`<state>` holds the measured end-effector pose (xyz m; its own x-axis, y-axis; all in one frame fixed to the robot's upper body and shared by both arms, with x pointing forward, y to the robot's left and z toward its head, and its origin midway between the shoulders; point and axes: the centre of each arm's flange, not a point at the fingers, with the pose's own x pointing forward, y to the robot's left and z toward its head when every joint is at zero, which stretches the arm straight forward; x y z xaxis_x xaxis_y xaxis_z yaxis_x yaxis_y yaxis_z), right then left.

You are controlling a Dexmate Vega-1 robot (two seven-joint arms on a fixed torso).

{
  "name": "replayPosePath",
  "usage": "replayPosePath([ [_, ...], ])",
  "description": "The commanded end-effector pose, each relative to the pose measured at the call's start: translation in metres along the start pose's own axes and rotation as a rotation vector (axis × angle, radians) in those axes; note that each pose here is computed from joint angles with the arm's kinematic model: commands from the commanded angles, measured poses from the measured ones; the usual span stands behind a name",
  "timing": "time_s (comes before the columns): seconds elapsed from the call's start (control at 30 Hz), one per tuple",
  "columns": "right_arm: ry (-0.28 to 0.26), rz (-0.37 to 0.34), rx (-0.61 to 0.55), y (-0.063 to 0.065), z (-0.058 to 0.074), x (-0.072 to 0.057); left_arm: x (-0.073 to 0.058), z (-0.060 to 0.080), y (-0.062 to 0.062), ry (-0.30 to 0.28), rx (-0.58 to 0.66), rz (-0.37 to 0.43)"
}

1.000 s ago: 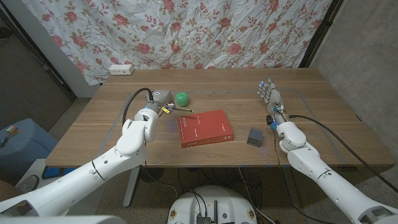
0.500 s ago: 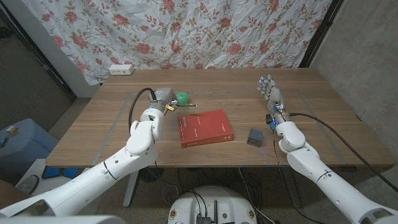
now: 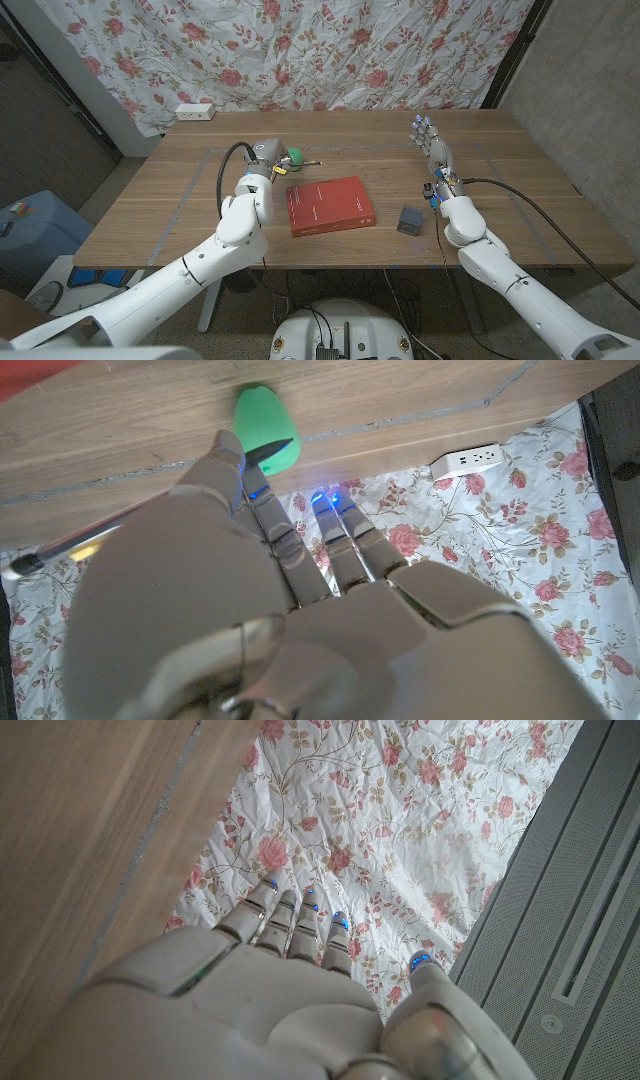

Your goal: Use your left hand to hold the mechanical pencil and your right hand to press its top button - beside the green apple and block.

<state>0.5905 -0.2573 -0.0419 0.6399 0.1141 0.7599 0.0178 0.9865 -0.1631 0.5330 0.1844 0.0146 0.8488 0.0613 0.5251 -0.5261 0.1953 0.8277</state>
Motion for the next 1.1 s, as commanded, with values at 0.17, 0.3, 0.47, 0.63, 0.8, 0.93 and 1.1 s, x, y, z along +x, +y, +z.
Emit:
replayPosePath([
  [0.17, -0.081, 0.084, -0.178, 0.006, 0.013, 0.005, 0.003, 0.015, -0.001, 0.008, -0.099, 0.017],
  [0.3, -0.1, 0.105, -0.224, 0.004, 0.014, 0.007, 0.004, 0.018, -0.001, 0.011, -0.129, 0.019],
  [0.47, -0.115, 0.132, -0.266, 0.0, 0.015, 0.012, 0.005, 0.021, -0.003, 0.017, -0.174, 0.019],
  [0.63, -0.164, 0.138, -0.334, -0.003, 0.015, 0.011, 0.005, 0.026, -0.004, 0.03, -0.191, 0.024],
  [0.8, -0.192, 0.156, -0.4, -0.006, 0.015, 0.01, 0.006, 0.031, -0.005, 0.028, -0.234, 0.033],
  [0.93, -0.206, 0.169, -0.422, -0.007, 0.014, 0.011, 0.006, 0.036, -0.006, 0.019, -0.252, 0.037],
  [1.1, -0.217, 0.201, -0.47, -0.011, 0.015, 0.012, 0.004, 0.04, -0.009, 0.032, -0.293, 0.038],
])
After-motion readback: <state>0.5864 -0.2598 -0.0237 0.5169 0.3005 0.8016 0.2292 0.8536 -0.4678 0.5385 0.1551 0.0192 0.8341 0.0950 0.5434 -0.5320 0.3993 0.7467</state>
